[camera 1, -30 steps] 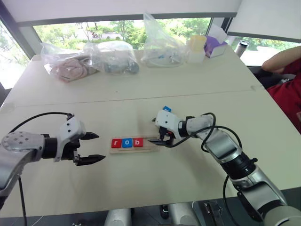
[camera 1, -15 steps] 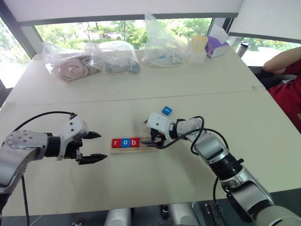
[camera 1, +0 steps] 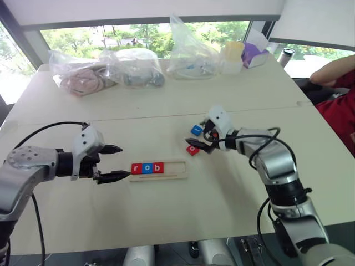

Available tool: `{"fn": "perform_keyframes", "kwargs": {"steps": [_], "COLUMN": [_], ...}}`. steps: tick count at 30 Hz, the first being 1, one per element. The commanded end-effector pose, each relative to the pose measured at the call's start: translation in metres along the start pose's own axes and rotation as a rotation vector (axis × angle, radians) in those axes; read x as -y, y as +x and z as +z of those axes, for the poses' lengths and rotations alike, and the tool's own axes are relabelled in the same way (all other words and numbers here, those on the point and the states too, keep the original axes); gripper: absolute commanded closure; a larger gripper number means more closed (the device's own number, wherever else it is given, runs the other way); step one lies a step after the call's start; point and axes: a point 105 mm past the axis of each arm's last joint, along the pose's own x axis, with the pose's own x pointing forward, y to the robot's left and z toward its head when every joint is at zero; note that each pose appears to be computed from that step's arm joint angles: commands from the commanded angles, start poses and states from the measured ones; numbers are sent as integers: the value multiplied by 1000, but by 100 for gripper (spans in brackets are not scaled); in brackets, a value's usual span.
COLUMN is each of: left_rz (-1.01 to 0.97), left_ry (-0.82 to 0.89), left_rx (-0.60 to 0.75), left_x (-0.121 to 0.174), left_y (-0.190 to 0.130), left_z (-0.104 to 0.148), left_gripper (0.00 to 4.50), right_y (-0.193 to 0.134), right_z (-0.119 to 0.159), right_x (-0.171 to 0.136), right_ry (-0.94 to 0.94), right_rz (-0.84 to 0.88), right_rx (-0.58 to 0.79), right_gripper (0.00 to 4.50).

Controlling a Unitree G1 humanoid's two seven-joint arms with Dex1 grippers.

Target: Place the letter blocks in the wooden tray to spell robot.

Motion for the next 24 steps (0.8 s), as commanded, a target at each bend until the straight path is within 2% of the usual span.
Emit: {"fn": "perform_keyframes", "kwargs": {"steps": [1, 8, 11, 16, 21, 24], "left_rz": [8, -8, -11, -16, -32, -70], "left_ry": [22, 39, 49, 52, 57, 56], "left_rx": [14, -2, -18, -13, -13, 20], "left_x": [-2, -4, -6, -7, -5, 6], "left_y": [0, 7, 7, 10, 13, 19], "left_z": [6, 4, 1, 2, 1, 7], "left_gripper": [0, 0, 0, 0, 0, 0], "right_y": [-2, 10, 8, 8, -2, -25], "right_z": [14, -19, -32, -30, -8, -19], "right_x": [-11, -20, -16, -17, -8, 13], "right_ry": [57, 60, 31, 35, 57, 110], "right_rz": [-39, -175, -215, -220, -295, -452], "right_rx": [46, -76, -129, -113, -29, -46], "right_gripper": [7, 7, 87, 333, 333, 333]}}
